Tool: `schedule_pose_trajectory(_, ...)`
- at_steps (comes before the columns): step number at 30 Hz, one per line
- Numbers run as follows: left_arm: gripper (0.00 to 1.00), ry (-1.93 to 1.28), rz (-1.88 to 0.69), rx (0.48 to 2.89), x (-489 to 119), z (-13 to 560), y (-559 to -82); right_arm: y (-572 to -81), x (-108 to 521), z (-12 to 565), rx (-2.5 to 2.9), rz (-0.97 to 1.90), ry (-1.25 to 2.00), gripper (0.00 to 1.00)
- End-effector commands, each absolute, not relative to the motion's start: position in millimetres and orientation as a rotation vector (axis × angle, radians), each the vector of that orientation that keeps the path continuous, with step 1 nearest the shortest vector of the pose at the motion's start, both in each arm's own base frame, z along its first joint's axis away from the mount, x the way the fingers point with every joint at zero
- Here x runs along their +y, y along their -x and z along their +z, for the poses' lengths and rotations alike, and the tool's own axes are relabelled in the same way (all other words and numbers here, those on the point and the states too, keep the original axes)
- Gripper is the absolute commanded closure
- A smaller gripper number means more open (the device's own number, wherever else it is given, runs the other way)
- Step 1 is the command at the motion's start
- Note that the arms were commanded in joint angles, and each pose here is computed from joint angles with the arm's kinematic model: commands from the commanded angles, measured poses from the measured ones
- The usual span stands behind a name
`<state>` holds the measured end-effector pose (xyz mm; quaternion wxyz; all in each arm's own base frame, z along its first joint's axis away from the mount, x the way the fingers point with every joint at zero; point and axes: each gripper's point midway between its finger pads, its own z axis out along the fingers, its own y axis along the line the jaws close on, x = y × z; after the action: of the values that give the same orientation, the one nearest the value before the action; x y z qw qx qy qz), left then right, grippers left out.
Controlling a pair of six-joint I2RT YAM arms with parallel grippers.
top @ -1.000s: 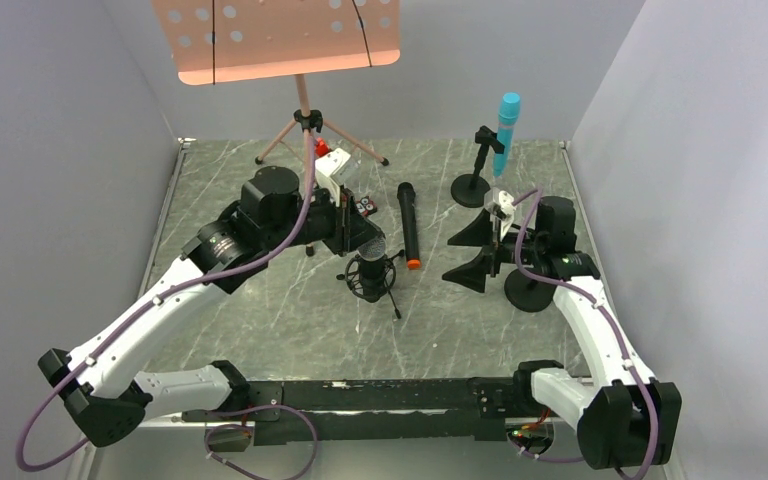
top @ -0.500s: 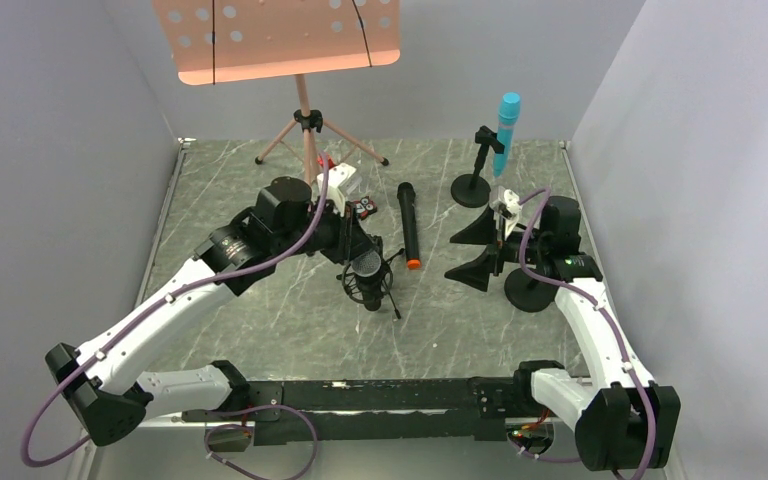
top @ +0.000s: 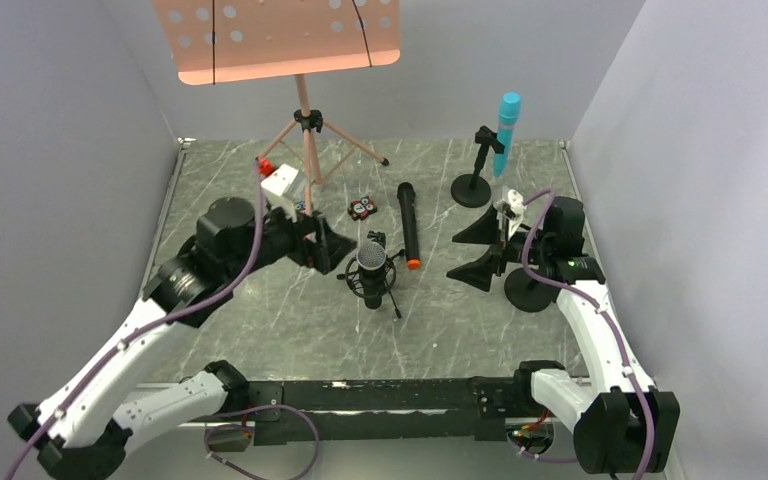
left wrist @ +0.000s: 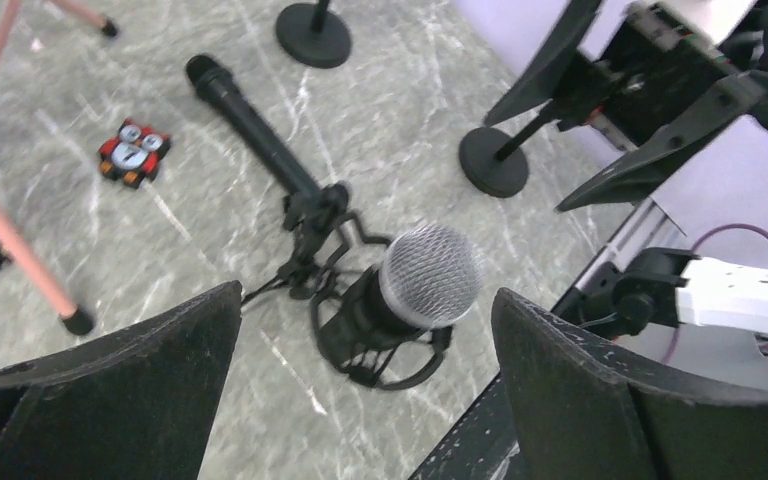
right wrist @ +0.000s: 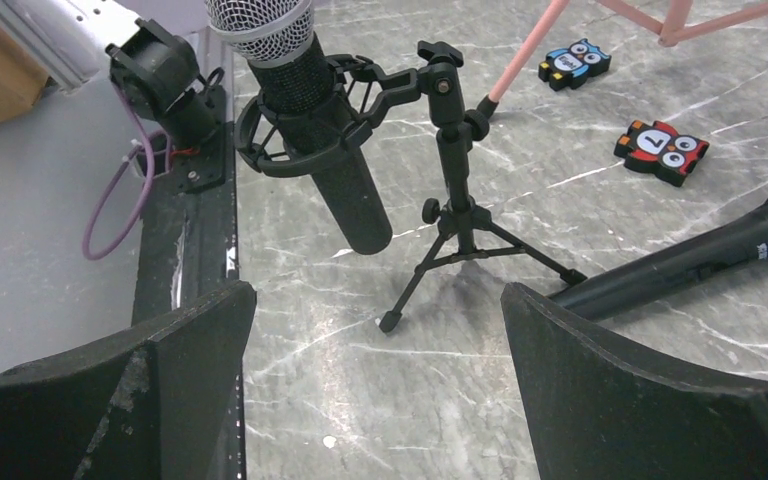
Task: Attach the microphones to the stand
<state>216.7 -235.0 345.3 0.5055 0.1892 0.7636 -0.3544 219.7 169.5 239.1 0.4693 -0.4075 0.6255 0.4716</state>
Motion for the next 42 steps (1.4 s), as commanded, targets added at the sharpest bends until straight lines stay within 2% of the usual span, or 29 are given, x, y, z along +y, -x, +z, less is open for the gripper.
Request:
schedule_pose_trajectory(1,0.01,-0.355,-0.835,1.885,-205,302,-221,-217,165,250,1.461,1.133,1.024,0.01)
schedule_pose_trajectory(4,0.01,-0.304,-0.890,1.913,-190,275,-227,-217,165,250,1.459,1.132,1.024,0.01)
schedule_pose_trajectory(9,0.01,-0.371,-0.999,1.915,-200,268,-246,-217,164,248,1.449,1.111,1.030,0.01)
schedule_pose_trajectory(13,0.01,-0.422,-0.960,1.920,-198,251,-264,-217,163,236,1.420,1.071,1.067,0.00)
schedule_pose_trajectory(18,0.01,-0.448,-0.896,1.887,-187,228,-257,-219,166,211,1.359,1.015,1.159,0.00)
schedule_pose_trajectory(26,0.01,-0.590,-0.842,1.712,-188,202,-253,-207,212,195,1.368,1.121,1.385,0.00)
schedule_pose_trajectory(31,0.01,-0.517,-0.874,1.850,-192,185,-270,-203,233,189,1.413,1.166,1.375,0.00)
schedule_pose_trajectory(37,0.19,-0.356,-0.973,1.977,-199,156,-279,-209,239,181,1.492,1.173,1.303,0.00)
schedule_pose_trajectory(39,0.33,-0.327,-1.052,2.001,-207,151,-278,-207,235,177,1.505,1.167,1.297,0.00)
schedule_pose_trajectory(41,0.51,-0.307,-1.115,2.047,-215,145,-275,-206,231,176,1.513,1.172,1.281,0.00)
schedule_pose_trajectory(42,0.55,-0.303,-1.128,2.077,-218,141,-272,-207,229,176,1.514,1.168,1.270,0.00)
